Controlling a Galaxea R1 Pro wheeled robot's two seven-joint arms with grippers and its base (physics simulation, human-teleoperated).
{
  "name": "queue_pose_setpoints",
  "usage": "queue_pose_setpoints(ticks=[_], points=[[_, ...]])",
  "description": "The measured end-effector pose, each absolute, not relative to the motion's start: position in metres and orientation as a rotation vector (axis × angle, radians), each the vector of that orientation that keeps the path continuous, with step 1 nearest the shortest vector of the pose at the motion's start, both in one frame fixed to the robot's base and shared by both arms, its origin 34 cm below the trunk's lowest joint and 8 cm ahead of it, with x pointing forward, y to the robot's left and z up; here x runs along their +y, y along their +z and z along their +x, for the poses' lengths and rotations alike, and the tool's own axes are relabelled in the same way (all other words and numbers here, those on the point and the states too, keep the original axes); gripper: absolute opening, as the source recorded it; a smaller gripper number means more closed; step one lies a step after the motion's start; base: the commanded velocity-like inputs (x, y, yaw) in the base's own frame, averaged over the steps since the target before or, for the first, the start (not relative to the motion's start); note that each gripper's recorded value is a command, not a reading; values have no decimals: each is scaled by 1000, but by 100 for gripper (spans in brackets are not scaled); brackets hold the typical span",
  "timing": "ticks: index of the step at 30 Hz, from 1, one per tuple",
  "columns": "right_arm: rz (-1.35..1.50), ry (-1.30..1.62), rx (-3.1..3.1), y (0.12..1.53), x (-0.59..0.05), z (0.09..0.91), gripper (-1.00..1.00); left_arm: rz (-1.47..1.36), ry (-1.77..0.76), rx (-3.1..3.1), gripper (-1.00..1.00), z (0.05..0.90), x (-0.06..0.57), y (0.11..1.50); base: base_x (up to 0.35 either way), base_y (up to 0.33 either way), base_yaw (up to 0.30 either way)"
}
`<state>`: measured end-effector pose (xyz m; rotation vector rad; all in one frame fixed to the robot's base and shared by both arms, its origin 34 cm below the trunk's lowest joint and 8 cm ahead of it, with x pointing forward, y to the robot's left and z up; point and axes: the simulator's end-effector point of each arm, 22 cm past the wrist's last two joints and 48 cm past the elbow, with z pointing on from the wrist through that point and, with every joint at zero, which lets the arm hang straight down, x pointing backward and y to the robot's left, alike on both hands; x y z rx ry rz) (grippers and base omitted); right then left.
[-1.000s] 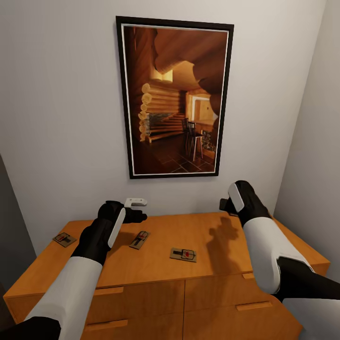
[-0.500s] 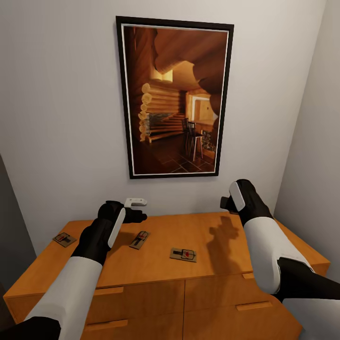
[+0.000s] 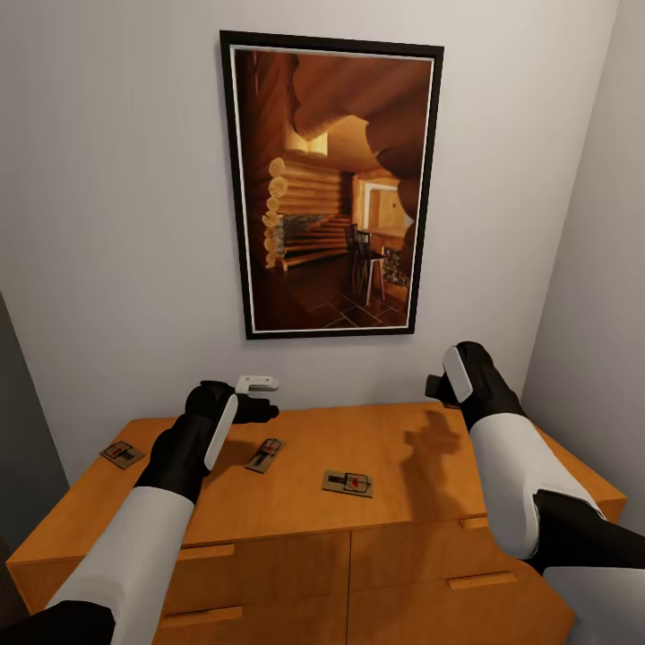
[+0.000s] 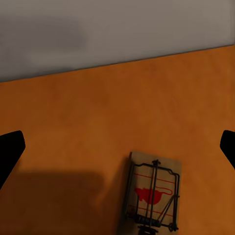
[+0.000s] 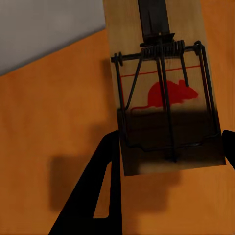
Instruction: Take the four mousetraps from the cabinet in the bathroom and place them on the bathroom floor. Make sure all four end up on the same floor surface, and ensure that at least two of them are either under or directly next to the same bathroom sink.
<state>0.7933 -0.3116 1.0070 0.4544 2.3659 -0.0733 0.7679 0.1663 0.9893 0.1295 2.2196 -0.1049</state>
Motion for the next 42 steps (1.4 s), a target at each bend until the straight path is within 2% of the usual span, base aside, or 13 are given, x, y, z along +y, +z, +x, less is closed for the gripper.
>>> queue_pose_setpoints(ticks=[27, 42], points=[[453, -73, 2370, 1005, -312, 793, -100, 129, -101, 2220, 100, 768, 168, 989, -3, 0, 0], [452, -74, 2376, 1002, -311, 793, -100, 130, -99, 2223, 100, 768, 168, 988, -237, 0, 0]])
